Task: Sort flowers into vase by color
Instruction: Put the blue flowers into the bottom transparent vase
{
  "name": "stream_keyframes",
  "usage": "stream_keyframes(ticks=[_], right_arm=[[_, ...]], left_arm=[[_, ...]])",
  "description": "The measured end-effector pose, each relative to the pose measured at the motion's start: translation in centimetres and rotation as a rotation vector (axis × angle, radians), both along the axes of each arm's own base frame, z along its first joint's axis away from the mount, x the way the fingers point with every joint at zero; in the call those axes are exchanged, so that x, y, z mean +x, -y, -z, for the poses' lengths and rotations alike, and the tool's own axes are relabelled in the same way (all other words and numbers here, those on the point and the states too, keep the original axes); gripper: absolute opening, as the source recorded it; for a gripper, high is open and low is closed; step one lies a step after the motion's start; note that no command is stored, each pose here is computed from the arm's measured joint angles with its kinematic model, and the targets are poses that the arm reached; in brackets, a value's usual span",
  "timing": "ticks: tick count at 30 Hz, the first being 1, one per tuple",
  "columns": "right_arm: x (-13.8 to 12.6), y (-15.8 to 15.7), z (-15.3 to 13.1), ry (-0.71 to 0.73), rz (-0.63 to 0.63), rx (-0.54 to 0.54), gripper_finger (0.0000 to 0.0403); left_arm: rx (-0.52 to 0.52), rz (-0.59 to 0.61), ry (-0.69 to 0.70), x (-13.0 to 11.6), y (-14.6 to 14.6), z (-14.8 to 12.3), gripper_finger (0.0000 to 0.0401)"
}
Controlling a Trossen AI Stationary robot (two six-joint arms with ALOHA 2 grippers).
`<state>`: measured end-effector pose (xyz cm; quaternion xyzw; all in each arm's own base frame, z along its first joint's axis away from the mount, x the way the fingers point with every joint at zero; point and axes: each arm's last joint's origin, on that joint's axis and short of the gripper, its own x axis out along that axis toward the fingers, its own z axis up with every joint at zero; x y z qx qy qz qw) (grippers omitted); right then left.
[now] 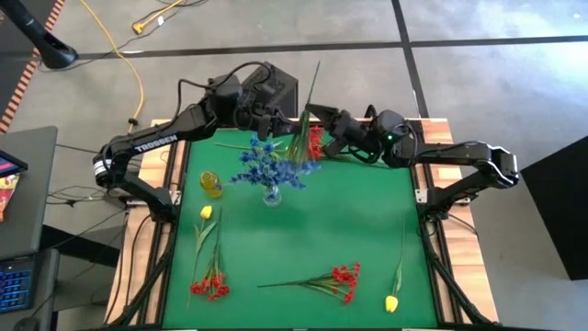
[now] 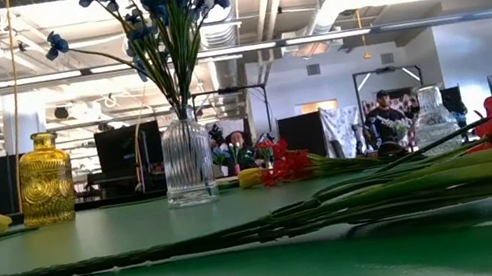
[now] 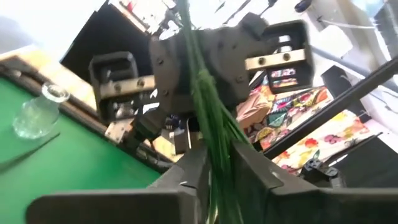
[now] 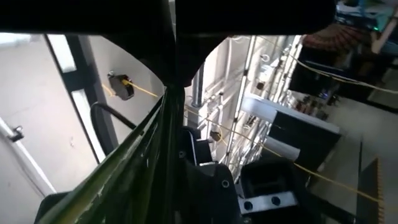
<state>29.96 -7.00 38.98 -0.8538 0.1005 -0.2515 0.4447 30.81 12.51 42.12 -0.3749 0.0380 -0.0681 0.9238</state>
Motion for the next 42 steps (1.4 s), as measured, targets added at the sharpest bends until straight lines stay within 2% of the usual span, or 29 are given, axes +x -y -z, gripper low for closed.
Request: stream_keyframes(ticks=[5, 10, 13, 16, 22, 25, 28, 31, 34, 38, 42], right_arm=[[-0.3, 0.0, -0.3, 0.056, -0.012, 0.095, 0.0019], [-1.0, 0.5, -0.5, 0.109, 0.016, 0.252, 0.0018], [-2.0, 0.8, -0.7, 0.123, -0.002, 0.389, 0.0018], [-3.3, 1.0, -0.9, 0.139, -0.036, 0.563, 0.0017], [-6.4, 0.3, -2.0, 0.203, -0.274, 0.941, 0.0017], [-7.5, -0.6, -2.5, 0.214, -0.419, 1.124, 0.0017], [-8.3, -1.9, -3.0, 0.2, -0.58, 1.317, 0.0017], [-8.8, -3.5, -3.0, 0.129, -0.698, 1.505, 0.0017], [-9.0, -5.4, -2.3, 0.018, -0.727, 1.63, 0.0017], [-9.4, -8.5, -0.5, -0.098, -0.805, 1.667, 0.0017], [-9.3, -11.6, 2.6, -0.065, -0.888, 1.659, 0.0017]], left_arm=[[0.05, 0.004, 0.105, -0.4, -0.7, -1.1, 0.0107], [0.081, -0.022, 0.149, -1.5, -2.2, -2.6, 0.0162], [0.139, -0.046, 0.179, -2.2, -3.1, -3.5, 0.0185], [0.245, -0.08, 0.229, -3.4, -3.9, -4.9, 0.0196], [0.35, -0.225, 0.261, -6.1, -5.2, -6.6, 0.0198], [0.412, -0.282, 0.26, -8.4, -5.0, -7.7, 0.0199], [0.483, -0.323, 0.202, -10.6, -4.2, -8.2, 0.0199], [0.554, -0.381, 0.099, -12.6, -2.7, -7.6, 0.0199], [0.62, -0.407, 0.033, -13.9, -0.9, -6.1, 0.0199], [0.668, -0.385, 0.031, -14.9, 1.1, -3.0, 0.0199], [0.699, -0.411, 0.059, -15.7, 2.1, 0.9, 0.0199]])
